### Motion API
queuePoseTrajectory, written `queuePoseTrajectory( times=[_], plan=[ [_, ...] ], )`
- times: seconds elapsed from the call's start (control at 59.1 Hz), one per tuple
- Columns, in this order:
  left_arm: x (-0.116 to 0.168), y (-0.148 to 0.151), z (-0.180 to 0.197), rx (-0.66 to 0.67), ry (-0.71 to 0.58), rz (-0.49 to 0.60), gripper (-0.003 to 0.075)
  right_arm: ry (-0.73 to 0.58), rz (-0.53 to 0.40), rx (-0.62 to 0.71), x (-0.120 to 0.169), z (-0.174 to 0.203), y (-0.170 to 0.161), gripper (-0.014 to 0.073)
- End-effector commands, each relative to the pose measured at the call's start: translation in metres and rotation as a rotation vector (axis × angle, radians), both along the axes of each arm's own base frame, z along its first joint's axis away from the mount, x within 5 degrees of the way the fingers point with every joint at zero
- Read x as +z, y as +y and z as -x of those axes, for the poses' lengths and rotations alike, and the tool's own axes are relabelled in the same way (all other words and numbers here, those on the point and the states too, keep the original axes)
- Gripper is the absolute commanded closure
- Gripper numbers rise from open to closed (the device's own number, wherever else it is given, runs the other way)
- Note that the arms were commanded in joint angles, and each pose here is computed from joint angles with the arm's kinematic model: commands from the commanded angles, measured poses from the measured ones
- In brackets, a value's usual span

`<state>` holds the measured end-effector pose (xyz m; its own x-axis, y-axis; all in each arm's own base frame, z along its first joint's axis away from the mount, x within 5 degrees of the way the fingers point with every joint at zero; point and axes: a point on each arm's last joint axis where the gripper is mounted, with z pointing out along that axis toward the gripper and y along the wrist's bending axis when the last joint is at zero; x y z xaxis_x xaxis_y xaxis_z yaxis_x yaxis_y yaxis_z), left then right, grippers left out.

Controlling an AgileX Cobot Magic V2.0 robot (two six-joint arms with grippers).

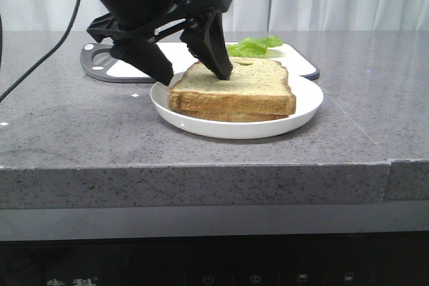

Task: Left arm grabs bread, right arm adds lettuce
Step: 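Lower the left gripper onto the top bread slice and grasp it, then lift the top bread slice off the plate with the left gripper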

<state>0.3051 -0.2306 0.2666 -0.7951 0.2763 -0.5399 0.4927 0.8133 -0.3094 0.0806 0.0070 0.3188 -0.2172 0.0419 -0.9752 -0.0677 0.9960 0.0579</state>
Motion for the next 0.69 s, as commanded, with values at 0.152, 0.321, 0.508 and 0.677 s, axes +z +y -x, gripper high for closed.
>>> queuePoseTrajectory(
  times=[0.152,0.321,0.508,0.677],
  plan=[
    [0.027,-0.001,0.004,0.001,-0.065,0.058,0.0616,-0.095,0.006,-0.016,0.017,-0.002,-0.001,0.0207],
    [0.026,-0.001,0.004,-0.002,-0.061,0.053,0.0741,-0.095,0.006,-0.016,0.017,-0.002,-0.001,0.0207],
    [0.033,0.0,0.005,0.002,-0.084,0.068,0.0741,-0.096,0.006,-0.016,0.018,-0.002,-0.001,0.0207],
    [0.065,0.007,0.013,0.021,-0.186,0.134,0.0741,-0.096,0.006,-0.016,0.018,-0.002,-0.001,0.0207]
  ],
)
